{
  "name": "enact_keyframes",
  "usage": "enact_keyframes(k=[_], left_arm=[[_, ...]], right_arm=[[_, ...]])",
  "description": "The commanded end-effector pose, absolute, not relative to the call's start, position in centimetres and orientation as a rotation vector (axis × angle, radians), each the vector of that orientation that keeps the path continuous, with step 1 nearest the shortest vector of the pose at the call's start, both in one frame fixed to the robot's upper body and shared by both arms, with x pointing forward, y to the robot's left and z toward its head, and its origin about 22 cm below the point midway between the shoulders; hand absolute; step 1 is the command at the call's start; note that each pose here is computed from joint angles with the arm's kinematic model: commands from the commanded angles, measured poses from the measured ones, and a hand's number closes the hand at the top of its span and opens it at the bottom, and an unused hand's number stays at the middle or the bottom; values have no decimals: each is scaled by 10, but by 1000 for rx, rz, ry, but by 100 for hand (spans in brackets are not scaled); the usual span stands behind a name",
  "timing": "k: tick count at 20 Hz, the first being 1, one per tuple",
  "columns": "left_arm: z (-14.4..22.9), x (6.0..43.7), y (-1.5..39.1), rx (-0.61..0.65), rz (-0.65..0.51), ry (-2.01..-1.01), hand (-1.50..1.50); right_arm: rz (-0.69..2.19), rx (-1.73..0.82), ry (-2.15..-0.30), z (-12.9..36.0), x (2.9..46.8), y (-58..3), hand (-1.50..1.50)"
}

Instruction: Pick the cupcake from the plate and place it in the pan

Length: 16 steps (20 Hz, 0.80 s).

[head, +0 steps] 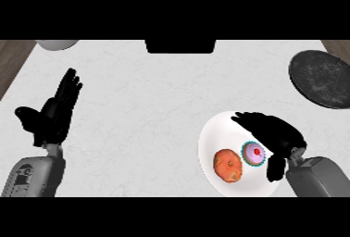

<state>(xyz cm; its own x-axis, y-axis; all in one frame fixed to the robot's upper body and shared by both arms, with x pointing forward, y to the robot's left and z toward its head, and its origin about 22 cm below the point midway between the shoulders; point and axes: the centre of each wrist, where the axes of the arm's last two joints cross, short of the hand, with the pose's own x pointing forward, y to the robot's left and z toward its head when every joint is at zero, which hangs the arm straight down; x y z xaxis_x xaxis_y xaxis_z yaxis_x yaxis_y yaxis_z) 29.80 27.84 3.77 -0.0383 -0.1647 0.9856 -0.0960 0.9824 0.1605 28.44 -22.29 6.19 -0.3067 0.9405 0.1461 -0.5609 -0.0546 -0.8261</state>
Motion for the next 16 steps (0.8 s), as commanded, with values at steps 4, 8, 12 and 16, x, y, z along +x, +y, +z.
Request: enact_keyframes(k=[4,8,12,16], left_arm=[[44,310,286,194,-55,-1620,0],[54,297,283,207,-51,-1631,0],[49,294,272,212,-57,-1635,0],[50,296,266,201,-66,-1612,0]], right_arm=[[1661,-506,-959,41,289,-215,-150],[1701,-457,-951,27,275,-217,150],[1794,-412,-1010,28,275,-212,150],[1786,-412,-1019,41,281,-226,150]])
